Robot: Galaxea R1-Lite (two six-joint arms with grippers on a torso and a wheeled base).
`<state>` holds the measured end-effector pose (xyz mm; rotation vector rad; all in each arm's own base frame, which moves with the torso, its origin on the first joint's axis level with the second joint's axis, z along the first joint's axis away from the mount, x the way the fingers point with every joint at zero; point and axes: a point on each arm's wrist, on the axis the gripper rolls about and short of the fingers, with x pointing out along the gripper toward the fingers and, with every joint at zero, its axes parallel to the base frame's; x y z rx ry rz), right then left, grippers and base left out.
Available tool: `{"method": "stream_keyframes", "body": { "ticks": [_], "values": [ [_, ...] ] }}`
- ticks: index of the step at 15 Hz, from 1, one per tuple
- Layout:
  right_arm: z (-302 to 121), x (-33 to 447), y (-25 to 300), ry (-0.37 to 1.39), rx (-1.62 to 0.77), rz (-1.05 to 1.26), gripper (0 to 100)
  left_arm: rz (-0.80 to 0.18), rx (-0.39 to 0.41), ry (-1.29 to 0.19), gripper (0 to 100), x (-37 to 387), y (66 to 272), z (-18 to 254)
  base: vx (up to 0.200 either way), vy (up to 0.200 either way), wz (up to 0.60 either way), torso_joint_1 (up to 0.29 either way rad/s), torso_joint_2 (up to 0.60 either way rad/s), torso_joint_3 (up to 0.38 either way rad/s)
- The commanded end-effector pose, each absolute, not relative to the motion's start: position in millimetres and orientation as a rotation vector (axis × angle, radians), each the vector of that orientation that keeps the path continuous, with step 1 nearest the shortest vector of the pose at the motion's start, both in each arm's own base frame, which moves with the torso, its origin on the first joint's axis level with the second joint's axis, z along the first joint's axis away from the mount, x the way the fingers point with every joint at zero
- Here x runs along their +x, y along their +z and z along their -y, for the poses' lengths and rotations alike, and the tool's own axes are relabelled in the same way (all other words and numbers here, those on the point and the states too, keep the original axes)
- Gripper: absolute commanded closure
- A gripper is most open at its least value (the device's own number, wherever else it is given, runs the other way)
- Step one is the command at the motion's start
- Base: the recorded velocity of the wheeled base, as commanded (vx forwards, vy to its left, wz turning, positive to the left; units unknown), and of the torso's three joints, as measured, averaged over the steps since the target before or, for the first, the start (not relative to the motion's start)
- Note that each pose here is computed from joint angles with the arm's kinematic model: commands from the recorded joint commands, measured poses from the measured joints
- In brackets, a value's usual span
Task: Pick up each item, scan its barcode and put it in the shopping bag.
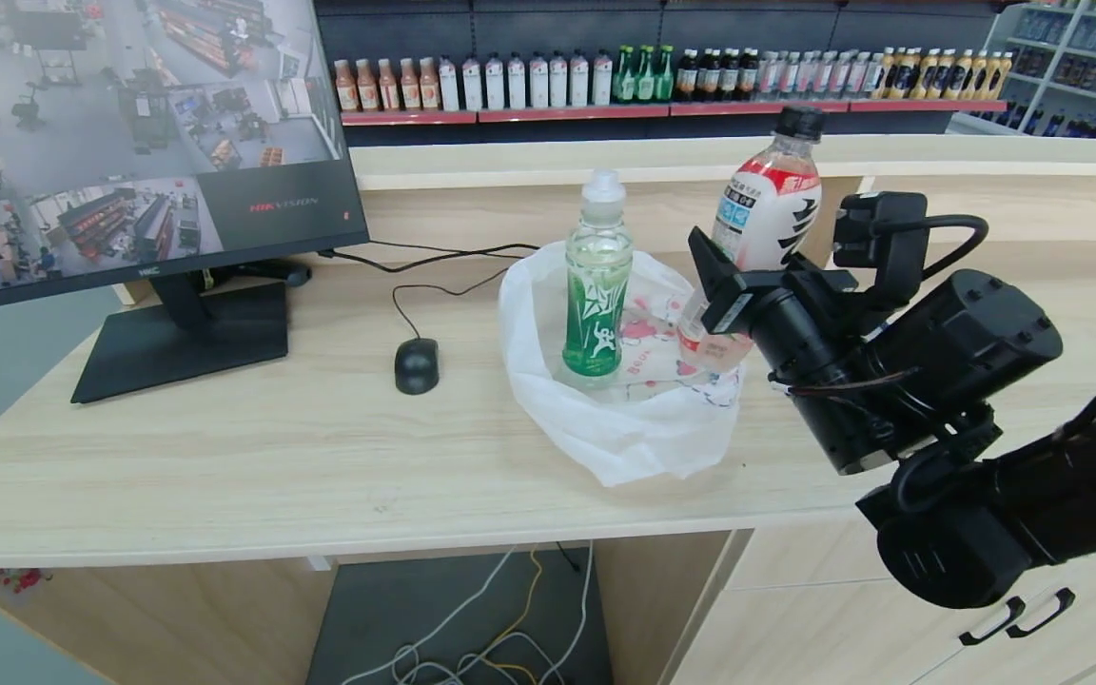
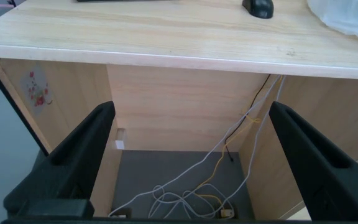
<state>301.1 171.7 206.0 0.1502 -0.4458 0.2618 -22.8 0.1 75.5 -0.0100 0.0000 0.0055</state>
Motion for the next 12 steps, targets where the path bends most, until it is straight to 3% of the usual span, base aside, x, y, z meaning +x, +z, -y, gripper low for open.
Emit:
{"method": "stream_keyframes", "body": {
  "ticks": [1,12],
  "values": [
    [-178,312,192,0.261,0.137,0.415,100,0.000,-0.011,0.006,0,-23,75,0,0.000,0.000,0.00,0.000,0.00,0.000],
    [-194,341,164,0.265,0.122,0.384,100,0.000,-0.011,0.006,0,-23,75,0,0.000,0.000,0.00,0.000,0.00,0.000]
  ]
}}
